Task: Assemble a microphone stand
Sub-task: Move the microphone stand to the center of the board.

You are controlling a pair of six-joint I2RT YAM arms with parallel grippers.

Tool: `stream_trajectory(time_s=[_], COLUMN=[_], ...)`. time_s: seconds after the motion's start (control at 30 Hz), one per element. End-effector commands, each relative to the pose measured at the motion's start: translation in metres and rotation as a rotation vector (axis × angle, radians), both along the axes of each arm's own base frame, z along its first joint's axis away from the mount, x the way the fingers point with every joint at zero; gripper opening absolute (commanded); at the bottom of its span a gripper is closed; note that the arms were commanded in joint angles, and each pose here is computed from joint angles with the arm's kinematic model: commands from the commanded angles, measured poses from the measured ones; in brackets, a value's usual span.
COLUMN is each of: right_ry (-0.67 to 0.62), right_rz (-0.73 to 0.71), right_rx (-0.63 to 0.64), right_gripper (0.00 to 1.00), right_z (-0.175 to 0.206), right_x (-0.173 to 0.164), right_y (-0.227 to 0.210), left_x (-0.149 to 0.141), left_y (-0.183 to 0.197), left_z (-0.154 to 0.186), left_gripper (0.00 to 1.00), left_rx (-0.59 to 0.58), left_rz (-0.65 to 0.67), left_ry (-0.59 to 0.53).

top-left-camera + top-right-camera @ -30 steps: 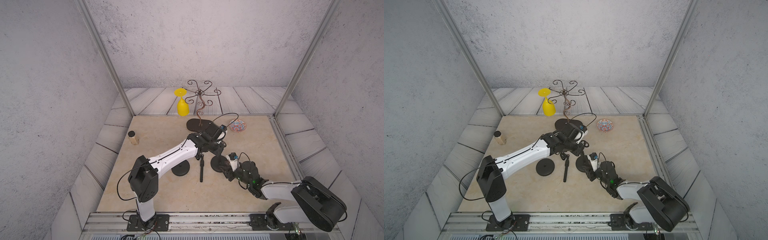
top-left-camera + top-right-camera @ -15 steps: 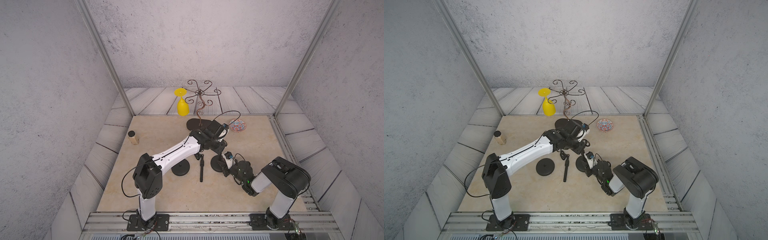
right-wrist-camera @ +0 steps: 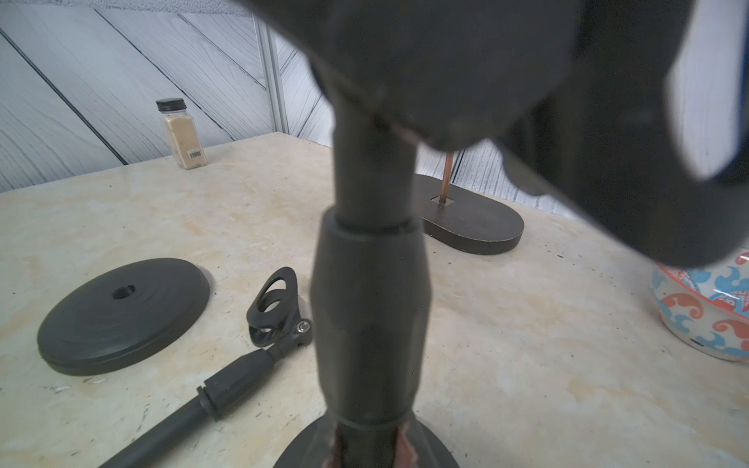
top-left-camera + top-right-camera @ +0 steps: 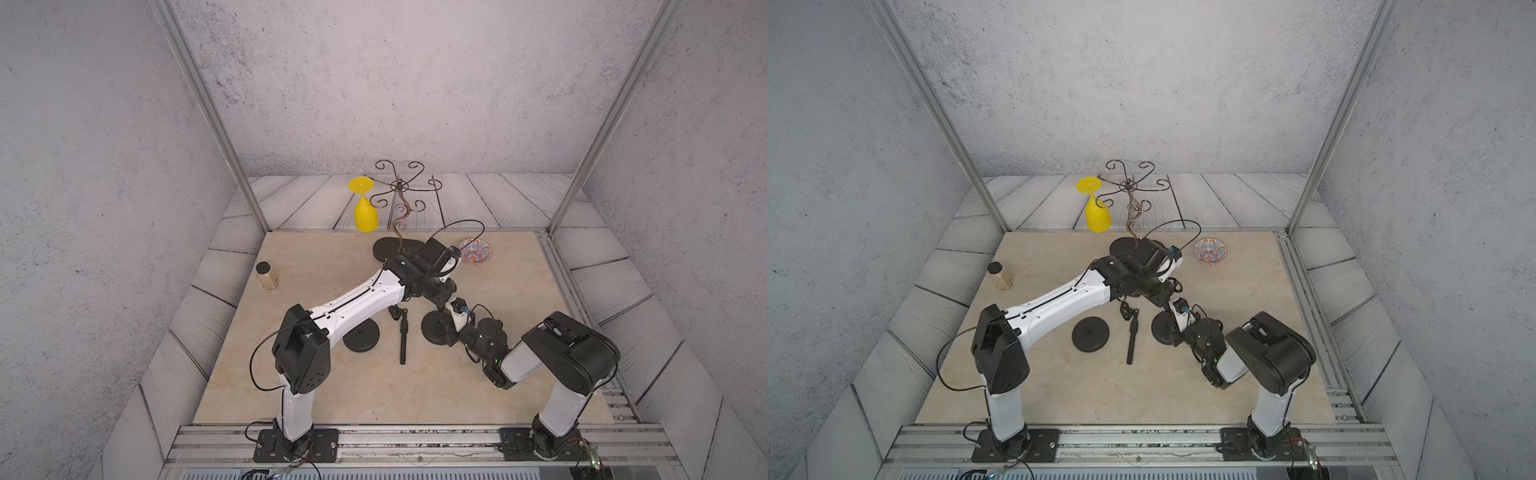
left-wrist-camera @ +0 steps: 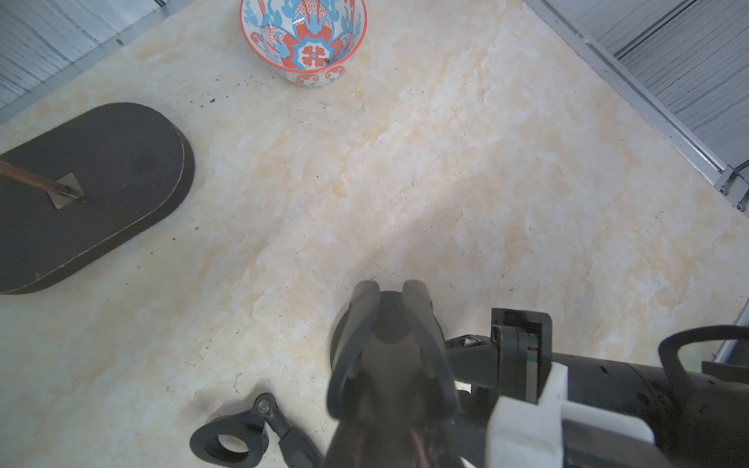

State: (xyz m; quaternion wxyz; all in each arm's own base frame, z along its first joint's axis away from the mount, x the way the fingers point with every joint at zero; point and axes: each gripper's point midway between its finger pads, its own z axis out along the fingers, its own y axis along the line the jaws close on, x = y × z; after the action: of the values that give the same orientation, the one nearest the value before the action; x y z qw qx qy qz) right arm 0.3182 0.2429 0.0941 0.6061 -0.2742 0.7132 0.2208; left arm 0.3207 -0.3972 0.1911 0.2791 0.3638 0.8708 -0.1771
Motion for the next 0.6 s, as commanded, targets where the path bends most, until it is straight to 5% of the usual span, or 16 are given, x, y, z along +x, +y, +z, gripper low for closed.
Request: stream_trajectory(time_s=[0.0, 0.33, 0.57], right_ry=[0.016, 0.049, 0.073], right_rz=[0.005, -0.045, -0.246], right_rx=[0.013, 0.043, 0.074], right_gripper=[0.16, 0.10, 0.00], right_z=[-0.004, -0.006, -0.009], right_x=[-0.005, 0.000, 0.009], right_y=[-0.002, -0.007, -0.025], left_x=[-0.015, -0.027, -0.021], left_y=[0.008, 0.001, 0.014], left_z=[-0.041, -0.053, -0.057], left_gripper=[0.15, 0.14, 0.15], left_rx=[0.121, 0.130, 0.164], left_rz=[-0.012, -0.002, 0.063], left_ry=[0.072, 0.091, 0.080])
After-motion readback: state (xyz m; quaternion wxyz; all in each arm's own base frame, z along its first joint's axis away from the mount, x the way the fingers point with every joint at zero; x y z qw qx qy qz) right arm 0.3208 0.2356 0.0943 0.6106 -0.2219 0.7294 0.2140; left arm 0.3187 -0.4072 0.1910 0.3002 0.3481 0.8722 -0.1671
